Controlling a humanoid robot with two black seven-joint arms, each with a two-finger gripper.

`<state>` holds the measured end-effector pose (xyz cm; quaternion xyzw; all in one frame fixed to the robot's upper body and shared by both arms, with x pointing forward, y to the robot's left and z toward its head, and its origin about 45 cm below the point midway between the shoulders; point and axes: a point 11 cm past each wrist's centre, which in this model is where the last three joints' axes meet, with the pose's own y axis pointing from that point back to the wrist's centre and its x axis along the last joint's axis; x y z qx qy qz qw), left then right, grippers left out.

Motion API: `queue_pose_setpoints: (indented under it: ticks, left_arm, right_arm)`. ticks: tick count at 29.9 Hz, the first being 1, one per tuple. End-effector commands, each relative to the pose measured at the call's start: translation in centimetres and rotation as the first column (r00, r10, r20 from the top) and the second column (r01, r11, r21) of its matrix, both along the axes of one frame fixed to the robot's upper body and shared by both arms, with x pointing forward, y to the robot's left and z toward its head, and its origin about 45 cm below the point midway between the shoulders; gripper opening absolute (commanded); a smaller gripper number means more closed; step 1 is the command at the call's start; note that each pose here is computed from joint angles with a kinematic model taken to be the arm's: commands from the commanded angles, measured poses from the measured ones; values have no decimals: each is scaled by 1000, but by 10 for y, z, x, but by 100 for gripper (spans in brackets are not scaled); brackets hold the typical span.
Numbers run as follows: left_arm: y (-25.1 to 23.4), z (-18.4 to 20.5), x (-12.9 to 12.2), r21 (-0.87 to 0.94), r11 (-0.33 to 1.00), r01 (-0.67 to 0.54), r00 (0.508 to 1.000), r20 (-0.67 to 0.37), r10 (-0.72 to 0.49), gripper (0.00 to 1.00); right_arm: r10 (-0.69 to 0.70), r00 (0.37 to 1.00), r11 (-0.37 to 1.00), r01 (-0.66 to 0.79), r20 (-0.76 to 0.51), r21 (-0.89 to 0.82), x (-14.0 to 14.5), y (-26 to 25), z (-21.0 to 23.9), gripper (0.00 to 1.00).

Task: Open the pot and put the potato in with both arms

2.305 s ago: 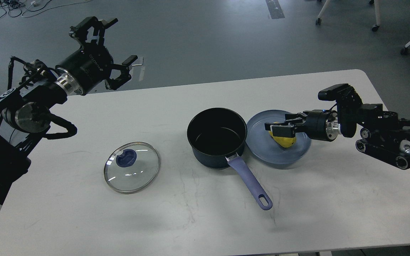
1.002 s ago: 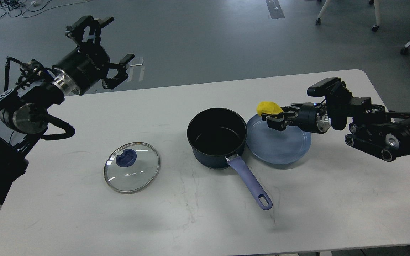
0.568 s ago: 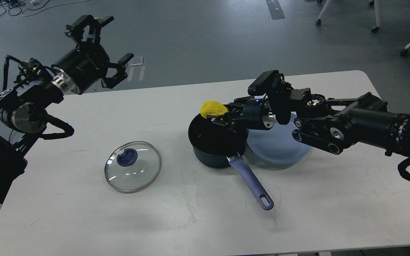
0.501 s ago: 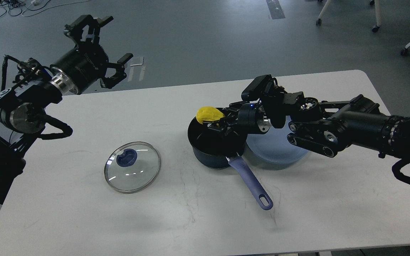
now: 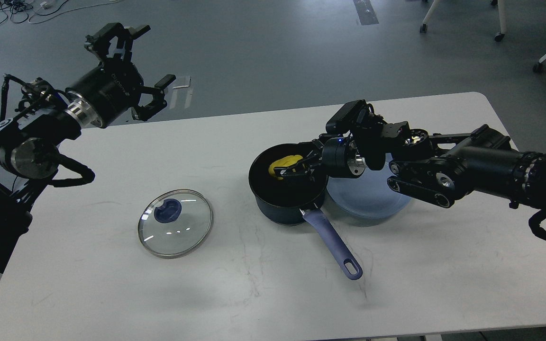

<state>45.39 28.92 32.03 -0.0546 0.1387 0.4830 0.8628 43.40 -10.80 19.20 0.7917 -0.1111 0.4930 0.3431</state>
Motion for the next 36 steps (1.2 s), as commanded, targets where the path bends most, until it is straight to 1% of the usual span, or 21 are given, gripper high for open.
queue_pose_setpoints:
  ticks: [1, 2, 4, 6, 7, 8, 10, 12, 13, 14, 16, 18, 20, 25, 29, 31, 36]
  left_arm:
    - [-3, -9, -1, -16, 1000, -2, 1000, -12, 1, 98]
    - [-10, -11, 0, -32, 999, 8, 1000, -13, -8, 98]
    - [-16, -13, 1, -44, 999, 12, 1000, -18, -13, 98]
    - [-25, -22, 4, -68, 998, 9, 999, -36, -11, 98]
    - [-29, -26, 4, -76, 997, 10, 999, -43, -13, 98]
    - [-37, -33, 6, -91, 996, 12, 998, -57, -18, 98]
    - [-42, -40, 8, -102, 995, 7, 997, -71, -14, 98]
    - [-46, -59, 8, -118, 993, -12, 994, -108, 0, 98]
    - [-47, -62, 7, -122, 992, -12, 993, -115, -2, 98]
    - [-49, -65, 6, -131, 991, -14, 993, -119, -2, 98]
    - [-48, -69, 4, -139, 990, -18, 993, -118, 2, 98]
    - [-46, -74, 1, -156, 987, -31, 994, -107, 14, 98]
    - [-46, -77, -1, -163, 986, -37, 994, -107, 19, 98]
    - [-39, -85, -4, -156, 986, -55, 992, -124, 35, 98]
    - [-36, -82, -5, -158, 986, -55, 992, -119, 37, 98]
    - [-33, -79, -6, -154, 987, -51, 993, -113, 34, 98]
    - [-30, -70, -8, -148, 988, -33, 995, -95, 20, 98]
  right_arm:
    - [-124, 989, 970, 138, -78, 198, 14, -3, 30, 100]
    - [-184, 975, 933, 214, -128, 288, 23, -5, 43, 100]
    - [-241, 950, 871, 302, -198, 388, 31, -8, 56, 100]
    - [-305, 878, 689, 471, -370, 551, 48, -21, 77, 100]
    - [-308, 854, 634, 513, -419, 579, 51, -25, 79, 100]
    - [-308, 811, 536, 580, -497, 614, 56, -32, 80, 100]
    - [-298, 767, 442, 639, -569, 629, 58, -38, 78, 100]
    - [-225, 668, 234, 743, -709, 627, 61, -49, 73, 100]
    - [-202, 644, 194, 765, -738, 615, 61, -52, 71, 100]
    - [-163, 599, 138, 801, -784, 583, 60, -56, 65, 100]
    - [-133, 569, 93, 822, -811, 562, 59, -61, 59, 100]
    - [-74, 525, 38, 851, -848, 524, 51, -73, 41, 100]
    - [-2, 499, 33, 866, -867, 498, 43, -79, 29, 100]
    - [30, 473, 29, 880, -881, 473, 38, -88, 24, 100]
    - [45, 475, 15, 880, -879, 476, 38, -87, 26, 100]
    - [58, 486, -15, 874, -872, 486, 41, -88, 32, 100]
    - [73, 506, -5, 862, -859, 507, 43, -82, 41, 100]
